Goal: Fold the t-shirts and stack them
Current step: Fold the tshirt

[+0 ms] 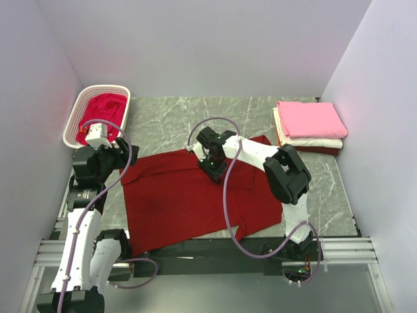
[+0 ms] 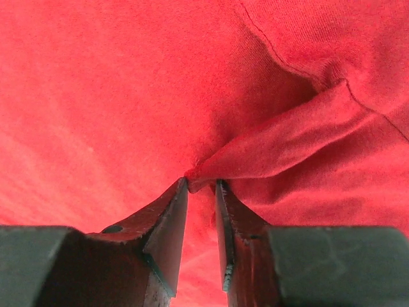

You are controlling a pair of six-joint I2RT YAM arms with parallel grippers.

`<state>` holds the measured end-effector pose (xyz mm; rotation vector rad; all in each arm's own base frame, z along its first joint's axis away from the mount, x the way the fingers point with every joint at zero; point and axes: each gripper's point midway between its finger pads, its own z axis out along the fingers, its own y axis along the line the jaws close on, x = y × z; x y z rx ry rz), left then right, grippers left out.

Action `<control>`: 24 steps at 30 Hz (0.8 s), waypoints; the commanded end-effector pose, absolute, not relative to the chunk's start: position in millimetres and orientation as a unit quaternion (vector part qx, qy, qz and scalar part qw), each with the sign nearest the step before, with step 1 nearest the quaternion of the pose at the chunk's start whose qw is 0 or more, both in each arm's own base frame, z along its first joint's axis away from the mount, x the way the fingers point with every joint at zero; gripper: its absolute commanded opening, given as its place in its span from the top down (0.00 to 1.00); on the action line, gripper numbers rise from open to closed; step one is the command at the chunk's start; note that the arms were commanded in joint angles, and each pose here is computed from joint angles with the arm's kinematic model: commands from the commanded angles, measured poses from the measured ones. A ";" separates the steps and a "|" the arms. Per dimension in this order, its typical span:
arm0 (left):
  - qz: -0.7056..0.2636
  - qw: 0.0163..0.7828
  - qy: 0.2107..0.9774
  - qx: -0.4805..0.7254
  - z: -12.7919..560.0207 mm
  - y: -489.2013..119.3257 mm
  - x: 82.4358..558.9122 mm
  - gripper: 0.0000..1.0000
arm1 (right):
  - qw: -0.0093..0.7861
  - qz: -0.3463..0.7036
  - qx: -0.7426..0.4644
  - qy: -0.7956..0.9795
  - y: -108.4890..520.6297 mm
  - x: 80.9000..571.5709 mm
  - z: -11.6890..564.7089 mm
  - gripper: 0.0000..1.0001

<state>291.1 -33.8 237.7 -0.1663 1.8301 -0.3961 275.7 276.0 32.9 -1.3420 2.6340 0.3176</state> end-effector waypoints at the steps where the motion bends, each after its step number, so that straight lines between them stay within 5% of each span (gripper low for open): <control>1: -0.172 0.618 0.765 -0.052 259.1 -36.0 292.3 0.23 | 0.088 0.097 -0.449 0.884 282.5 280.6 27.7 0.68; 5: -0.172 0.618 0.765 -0.052 259.0 -35.9 292.4 0.23 | 0.089 0.102 -0.449 0.883 284.7 280.6 27.7 0.76; 9: -0.173 0.616 0.766 -0.051 258.2 -36.6 293.0 0.23 | 0.099 0.125 -0.458 0.875 292.9 279.3 42.5 1.00; 24: -0.172 0.616 0.767 -0.052 257.5 -36.1 292.7 0.23 | 0.079 0.203 -0.478 0.851 322.6 265.5 65.4 0.99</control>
